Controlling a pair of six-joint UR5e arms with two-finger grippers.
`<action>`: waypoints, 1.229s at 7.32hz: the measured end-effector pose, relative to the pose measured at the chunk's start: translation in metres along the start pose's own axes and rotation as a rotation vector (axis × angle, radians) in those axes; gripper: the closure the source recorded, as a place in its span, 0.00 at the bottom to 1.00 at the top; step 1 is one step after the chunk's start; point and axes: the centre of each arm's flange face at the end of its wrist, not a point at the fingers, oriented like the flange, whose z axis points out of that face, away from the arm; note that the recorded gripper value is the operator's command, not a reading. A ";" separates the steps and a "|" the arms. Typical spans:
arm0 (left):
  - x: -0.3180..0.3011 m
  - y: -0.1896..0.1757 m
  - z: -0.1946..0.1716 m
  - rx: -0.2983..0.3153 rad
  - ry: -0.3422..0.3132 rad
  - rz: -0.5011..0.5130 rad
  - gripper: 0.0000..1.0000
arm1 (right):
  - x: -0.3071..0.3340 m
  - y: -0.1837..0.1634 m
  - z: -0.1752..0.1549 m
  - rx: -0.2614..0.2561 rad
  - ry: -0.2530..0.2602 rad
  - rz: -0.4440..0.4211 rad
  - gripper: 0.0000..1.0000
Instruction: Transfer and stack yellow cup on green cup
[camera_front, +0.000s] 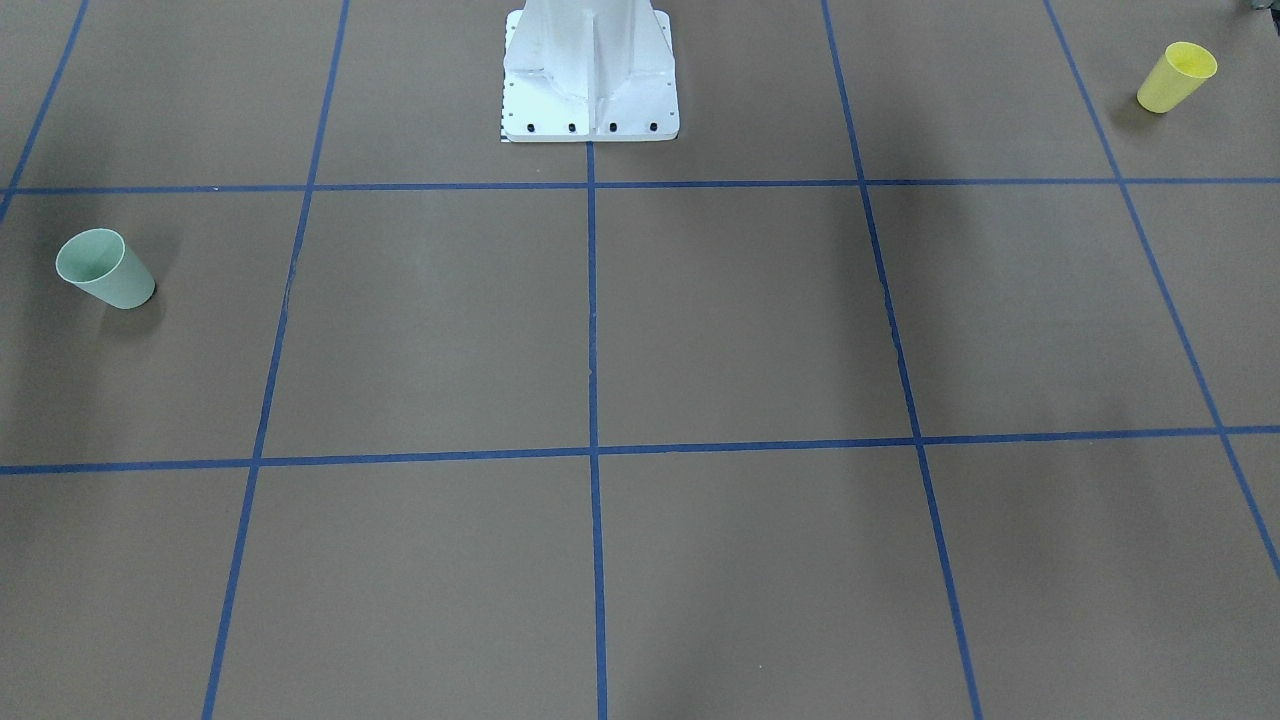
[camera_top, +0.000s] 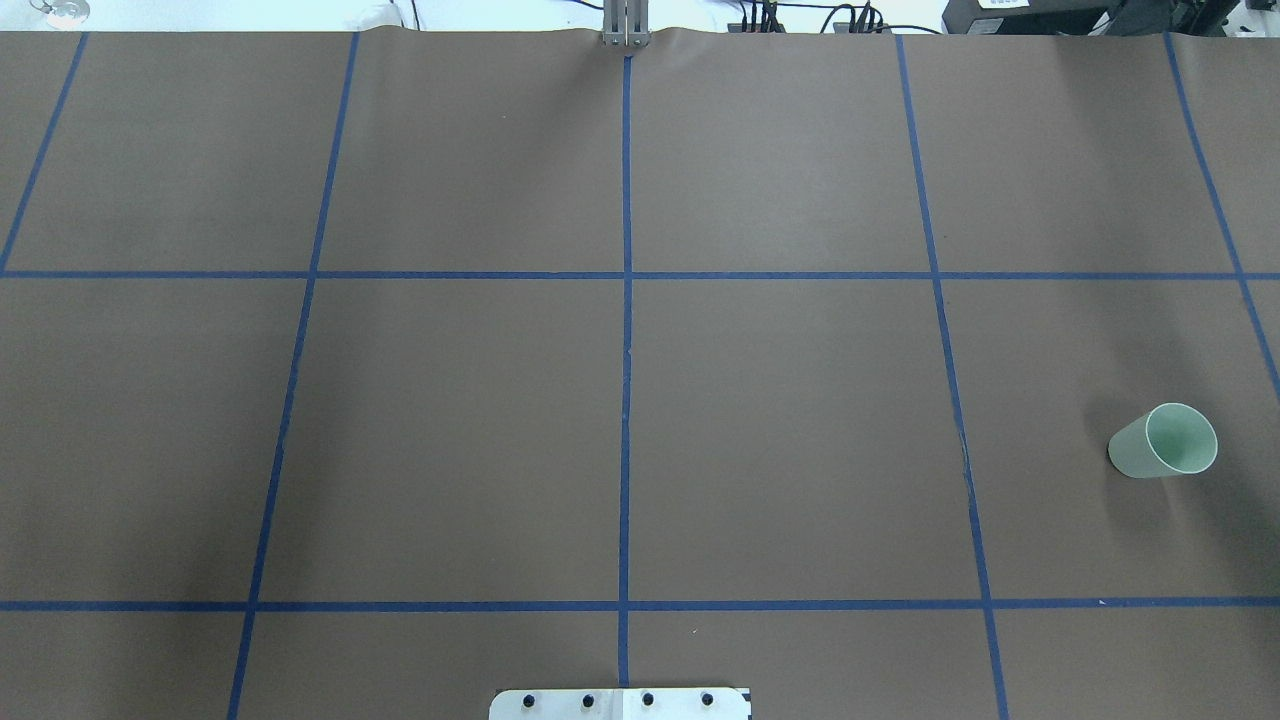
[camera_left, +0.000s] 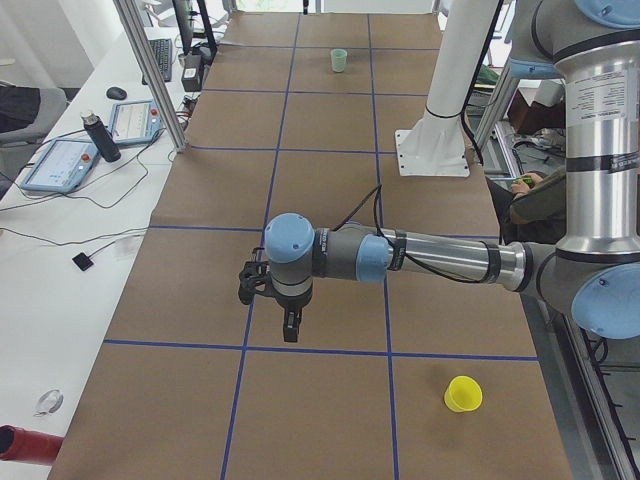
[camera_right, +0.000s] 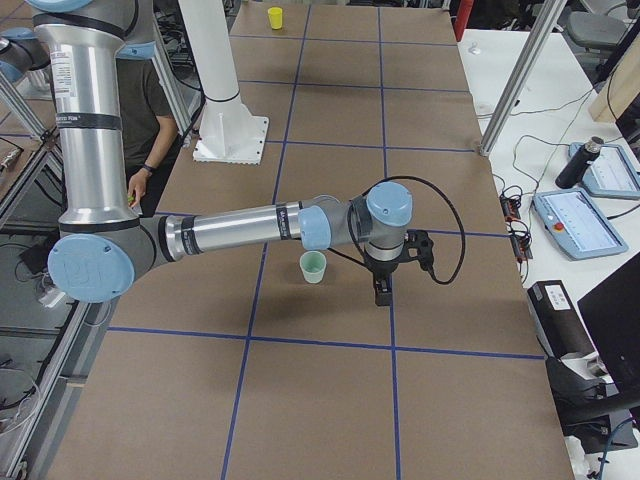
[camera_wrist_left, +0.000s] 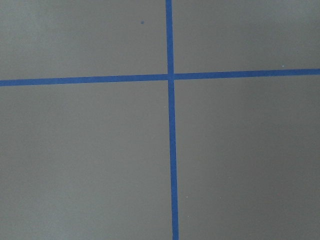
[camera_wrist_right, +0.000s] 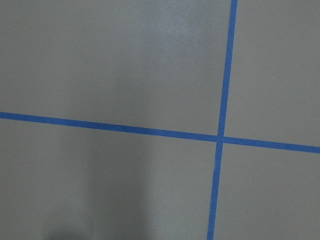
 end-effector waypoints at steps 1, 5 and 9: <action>0.000 0.002 0.001 -0.003 0.011 -0.002 0.00 | 0.000 0.004 0.002 -0.007 -0.025 0.004 0.00; 0.017 0.005 0.008 -0.008 0.119 -0.120 0.00 | 0.001 0.012 0.006 -0.020 -0.062 0.015 0.00; 0.093 0.005 0.069 0.004 0.061 -0.493 0.00 | 0.004 0.012 0.009 -0.026 -0.061 0.023 0.00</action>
